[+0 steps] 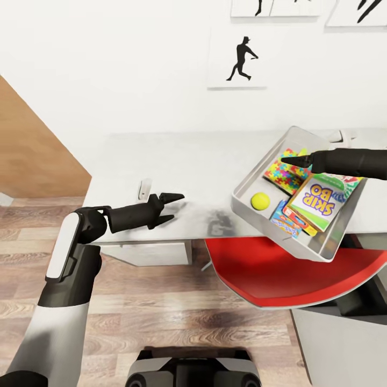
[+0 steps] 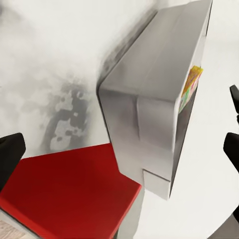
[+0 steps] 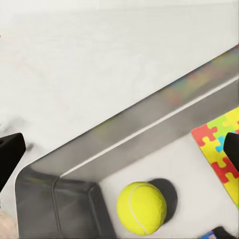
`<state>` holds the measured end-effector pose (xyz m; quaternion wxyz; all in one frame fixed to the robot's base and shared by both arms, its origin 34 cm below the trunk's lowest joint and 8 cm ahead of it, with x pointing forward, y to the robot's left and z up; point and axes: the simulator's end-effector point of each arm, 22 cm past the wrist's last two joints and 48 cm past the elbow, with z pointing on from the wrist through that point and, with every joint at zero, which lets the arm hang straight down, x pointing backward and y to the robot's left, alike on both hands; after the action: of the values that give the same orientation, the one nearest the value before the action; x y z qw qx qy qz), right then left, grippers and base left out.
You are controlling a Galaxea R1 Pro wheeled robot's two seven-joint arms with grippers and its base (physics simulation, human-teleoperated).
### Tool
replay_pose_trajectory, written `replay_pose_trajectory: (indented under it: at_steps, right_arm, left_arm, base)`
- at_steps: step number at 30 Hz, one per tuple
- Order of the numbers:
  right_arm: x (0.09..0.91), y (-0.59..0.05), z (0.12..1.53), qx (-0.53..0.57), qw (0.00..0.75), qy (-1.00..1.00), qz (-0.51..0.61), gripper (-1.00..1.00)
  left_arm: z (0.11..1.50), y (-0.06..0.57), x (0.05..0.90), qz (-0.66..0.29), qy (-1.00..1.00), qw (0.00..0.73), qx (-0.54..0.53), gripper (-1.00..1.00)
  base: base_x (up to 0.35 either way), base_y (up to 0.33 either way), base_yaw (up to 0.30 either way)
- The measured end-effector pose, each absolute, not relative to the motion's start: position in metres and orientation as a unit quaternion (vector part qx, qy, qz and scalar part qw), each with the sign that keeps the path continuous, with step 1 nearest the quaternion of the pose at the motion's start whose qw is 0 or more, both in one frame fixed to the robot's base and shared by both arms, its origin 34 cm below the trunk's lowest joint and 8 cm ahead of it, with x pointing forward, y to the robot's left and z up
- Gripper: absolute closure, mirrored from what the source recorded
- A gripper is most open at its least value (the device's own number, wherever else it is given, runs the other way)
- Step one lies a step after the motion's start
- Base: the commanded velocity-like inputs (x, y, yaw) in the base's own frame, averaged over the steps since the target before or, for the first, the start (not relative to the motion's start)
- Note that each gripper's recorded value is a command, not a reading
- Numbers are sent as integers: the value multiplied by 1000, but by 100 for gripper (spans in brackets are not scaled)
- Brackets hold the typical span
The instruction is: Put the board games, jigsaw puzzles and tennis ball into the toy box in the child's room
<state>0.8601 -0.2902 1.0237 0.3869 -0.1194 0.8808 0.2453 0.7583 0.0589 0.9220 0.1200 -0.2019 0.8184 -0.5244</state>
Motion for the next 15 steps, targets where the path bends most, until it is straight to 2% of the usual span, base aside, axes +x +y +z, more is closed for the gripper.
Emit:
replay_pose_trajectory:
  at_steps: [15]
  right_arm:
    - [843, -322, 1030, -104, 388, 887, 227, -100]
  left_arm:
    - [923, 46, 729, -552, 803, 99, -204, -100]
  base:
    - [0, 0, 1]
